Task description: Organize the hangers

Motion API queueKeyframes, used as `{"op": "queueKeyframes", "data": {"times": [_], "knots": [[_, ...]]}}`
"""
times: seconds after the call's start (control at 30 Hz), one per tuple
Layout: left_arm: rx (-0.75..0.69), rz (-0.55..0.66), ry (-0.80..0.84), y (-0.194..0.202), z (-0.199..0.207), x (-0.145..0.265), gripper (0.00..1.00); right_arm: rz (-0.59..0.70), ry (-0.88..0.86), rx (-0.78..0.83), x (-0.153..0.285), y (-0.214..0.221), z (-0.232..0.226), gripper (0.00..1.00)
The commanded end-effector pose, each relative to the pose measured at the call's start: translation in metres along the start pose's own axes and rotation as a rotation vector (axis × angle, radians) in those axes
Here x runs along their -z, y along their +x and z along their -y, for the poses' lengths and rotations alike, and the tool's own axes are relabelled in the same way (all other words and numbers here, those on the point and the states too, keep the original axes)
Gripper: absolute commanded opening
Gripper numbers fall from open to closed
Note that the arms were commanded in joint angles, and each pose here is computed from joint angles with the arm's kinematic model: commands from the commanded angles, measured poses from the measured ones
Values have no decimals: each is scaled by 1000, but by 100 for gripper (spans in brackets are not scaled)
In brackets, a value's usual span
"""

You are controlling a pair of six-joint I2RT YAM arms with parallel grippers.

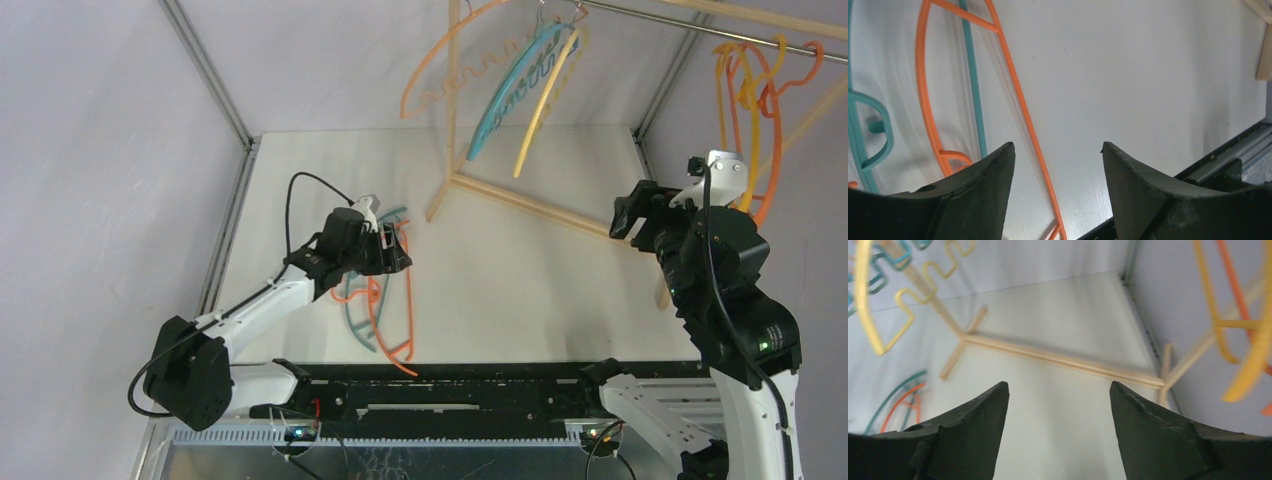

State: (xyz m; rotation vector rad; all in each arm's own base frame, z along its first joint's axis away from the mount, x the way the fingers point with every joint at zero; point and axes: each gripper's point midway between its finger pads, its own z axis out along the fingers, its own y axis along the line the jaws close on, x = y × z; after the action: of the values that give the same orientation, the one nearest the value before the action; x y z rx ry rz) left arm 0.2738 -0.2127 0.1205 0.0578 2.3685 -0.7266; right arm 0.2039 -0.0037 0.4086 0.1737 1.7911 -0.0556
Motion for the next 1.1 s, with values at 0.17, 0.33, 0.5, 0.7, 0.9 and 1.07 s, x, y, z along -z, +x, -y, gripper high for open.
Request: {"op": "queueKeyframes", "data": {"times": [0.17,0.33,0.5,0.7,0.9,1.07], "knots": [[169,82,-116,9,-25,19,68,-56,-257,-48,-6,14,-53,61],[219,99,-188,25,-44,32,67,-89,-351,-85,-20,13,-77,45],[275,83,-241,45,-61,32,66,-110,-389,-130,-29,18,-81,46],[342,44,-263,65,-71,15,63,-115,-367,-108,-33,23,-77,48],[348,52,-300,65,-80,9,60,-135,-349,-93,-34,32,-73,48],[345,32,-281,69,-79,-2,40,-138,-334,-97,-35,34,-70,49]]}}
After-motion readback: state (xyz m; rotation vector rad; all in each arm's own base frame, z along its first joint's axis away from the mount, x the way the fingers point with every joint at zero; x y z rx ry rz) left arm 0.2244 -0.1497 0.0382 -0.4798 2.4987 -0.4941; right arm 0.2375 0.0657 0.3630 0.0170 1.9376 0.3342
